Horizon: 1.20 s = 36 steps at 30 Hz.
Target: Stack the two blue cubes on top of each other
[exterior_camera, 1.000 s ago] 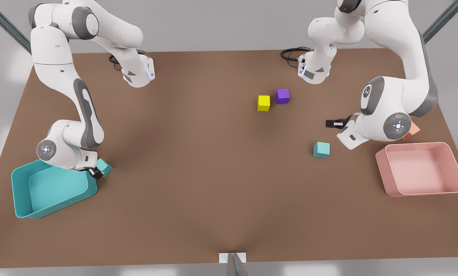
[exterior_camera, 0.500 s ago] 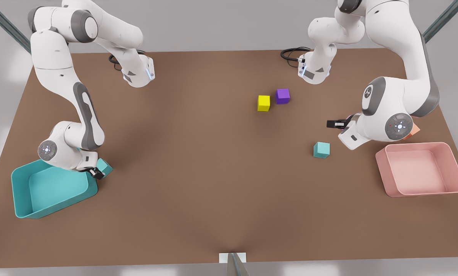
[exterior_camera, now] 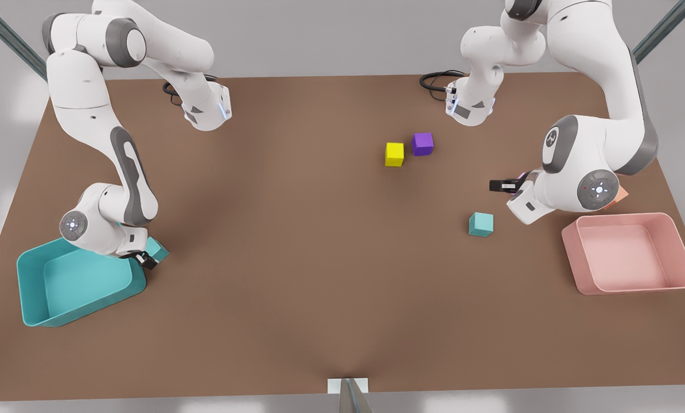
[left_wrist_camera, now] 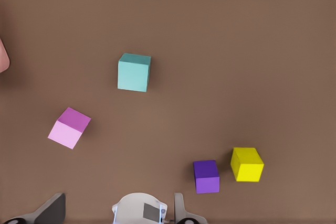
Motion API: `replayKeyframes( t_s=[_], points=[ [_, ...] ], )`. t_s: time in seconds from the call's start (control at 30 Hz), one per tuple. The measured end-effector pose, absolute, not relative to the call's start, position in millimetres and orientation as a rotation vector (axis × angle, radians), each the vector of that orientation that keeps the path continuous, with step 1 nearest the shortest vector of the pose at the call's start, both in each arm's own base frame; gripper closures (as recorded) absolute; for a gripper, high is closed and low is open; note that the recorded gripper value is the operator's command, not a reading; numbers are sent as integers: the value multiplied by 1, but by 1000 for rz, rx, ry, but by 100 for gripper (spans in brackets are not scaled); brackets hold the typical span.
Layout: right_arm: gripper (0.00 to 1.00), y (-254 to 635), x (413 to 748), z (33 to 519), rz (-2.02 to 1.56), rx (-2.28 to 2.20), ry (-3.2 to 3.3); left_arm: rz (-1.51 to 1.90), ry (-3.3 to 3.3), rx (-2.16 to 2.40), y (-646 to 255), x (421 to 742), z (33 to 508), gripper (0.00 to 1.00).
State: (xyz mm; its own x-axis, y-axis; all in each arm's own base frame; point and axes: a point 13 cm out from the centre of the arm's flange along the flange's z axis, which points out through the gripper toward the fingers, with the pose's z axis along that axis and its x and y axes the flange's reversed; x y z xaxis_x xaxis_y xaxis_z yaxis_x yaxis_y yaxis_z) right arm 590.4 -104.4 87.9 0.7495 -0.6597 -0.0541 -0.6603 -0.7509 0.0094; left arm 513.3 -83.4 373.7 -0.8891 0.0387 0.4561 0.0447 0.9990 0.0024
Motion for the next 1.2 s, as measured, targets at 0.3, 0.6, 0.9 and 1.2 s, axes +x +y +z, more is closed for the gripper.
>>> replayKeyframes(
  t_s=[0.3, 0.6, 0.9, 1.2],
  points=[
    [0, -107, 588, 81, 87, -2932, 1099, -18, -2662, -56, -82, 513, 371, 0],
    [0, -110, 589, 84, 77, -2931, 1098, -17, -2660, -54, -82, 514, 370, 0],
    [0, -110, 589, 85, 79, -2933, 1090, -14, -2661, -47, -78, 515, 369, 0],
    [0, -109, 588, 86, 85, -2935, 1086, -13, -2657, -43, -76, 515, 367, 0]
  ],
)
